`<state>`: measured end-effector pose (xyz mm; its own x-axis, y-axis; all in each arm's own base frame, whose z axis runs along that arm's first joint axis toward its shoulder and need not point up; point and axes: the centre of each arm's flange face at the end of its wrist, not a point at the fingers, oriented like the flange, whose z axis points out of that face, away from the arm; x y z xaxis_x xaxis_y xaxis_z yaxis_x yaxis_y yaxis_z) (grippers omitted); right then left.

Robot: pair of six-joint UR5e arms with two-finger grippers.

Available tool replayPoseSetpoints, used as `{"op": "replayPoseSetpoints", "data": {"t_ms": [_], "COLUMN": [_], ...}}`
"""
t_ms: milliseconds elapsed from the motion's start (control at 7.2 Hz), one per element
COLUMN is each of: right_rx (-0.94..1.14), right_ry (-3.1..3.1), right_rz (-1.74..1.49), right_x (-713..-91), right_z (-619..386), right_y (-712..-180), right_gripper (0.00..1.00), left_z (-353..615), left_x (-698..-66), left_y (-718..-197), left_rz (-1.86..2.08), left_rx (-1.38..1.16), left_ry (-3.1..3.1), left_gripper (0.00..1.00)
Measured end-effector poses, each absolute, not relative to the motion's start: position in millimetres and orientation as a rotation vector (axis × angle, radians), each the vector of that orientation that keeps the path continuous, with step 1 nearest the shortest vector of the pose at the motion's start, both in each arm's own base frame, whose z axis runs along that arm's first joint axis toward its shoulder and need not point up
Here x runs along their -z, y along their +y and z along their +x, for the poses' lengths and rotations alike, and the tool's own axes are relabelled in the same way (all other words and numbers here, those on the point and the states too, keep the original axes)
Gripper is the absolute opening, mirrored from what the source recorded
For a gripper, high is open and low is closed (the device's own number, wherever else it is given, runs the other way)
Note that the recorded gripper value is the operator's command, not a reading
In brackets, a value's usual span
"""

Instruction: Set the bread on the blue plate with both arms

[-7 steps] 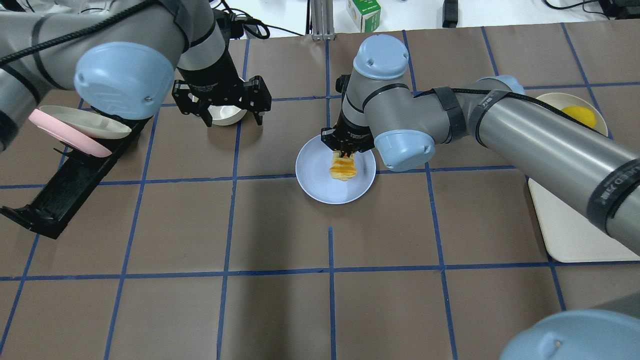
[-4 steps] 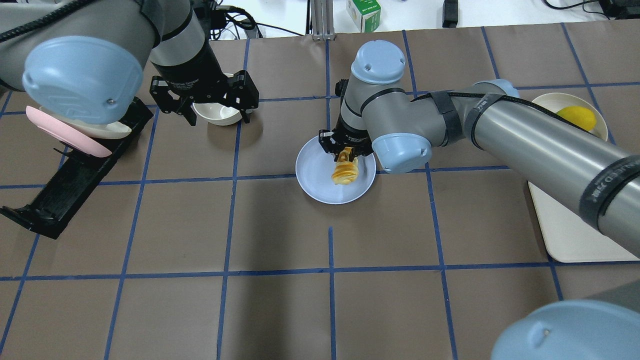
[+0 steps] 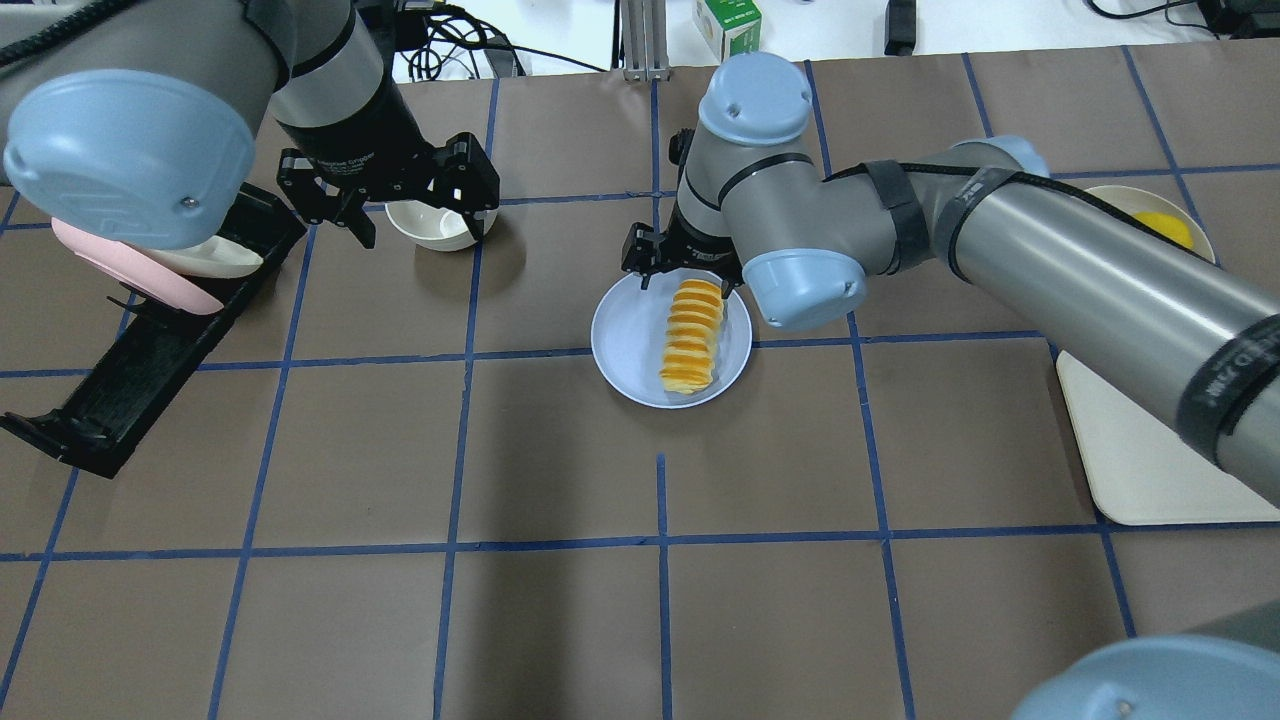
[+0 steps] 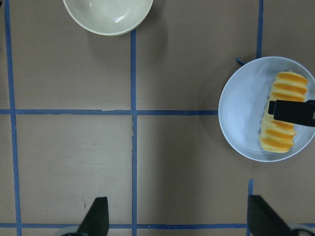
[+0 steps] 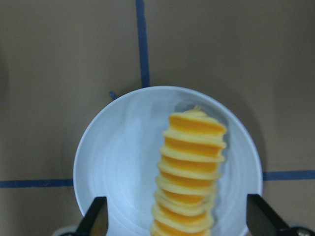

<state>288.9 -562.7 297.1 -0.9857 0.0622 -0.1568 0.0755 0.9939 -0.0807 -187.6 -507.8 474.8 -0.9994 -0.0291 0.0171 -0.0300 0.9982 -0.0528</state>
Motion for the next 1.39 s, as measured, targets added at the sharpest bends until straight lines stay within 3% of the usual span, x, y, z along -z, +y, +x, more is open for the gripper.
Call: {"op": "replayPoseSetpoints", "data": {"t_ms": [556,1389], "right_rx": [0.050,0.115], "right_ry": [3.054,3.075], "right_rz": [0.084,0.005], "right_x": [-436.6,-531.7], "right_z": [124.2,127.2], "right_y": [-545.1,-507.7], "right_gripper": [1.00,1.00], "left_z": [-184.5,-183.9], "left_x": [-475.9,-477.6], "left_y": [-508.6,-509.0], "left_rz": [0.055,0.060], "left_rx": [-0.089,-0.100], "left_ry": [-3.123,-3.121], "left_gripper": [1.00,1.00]}}
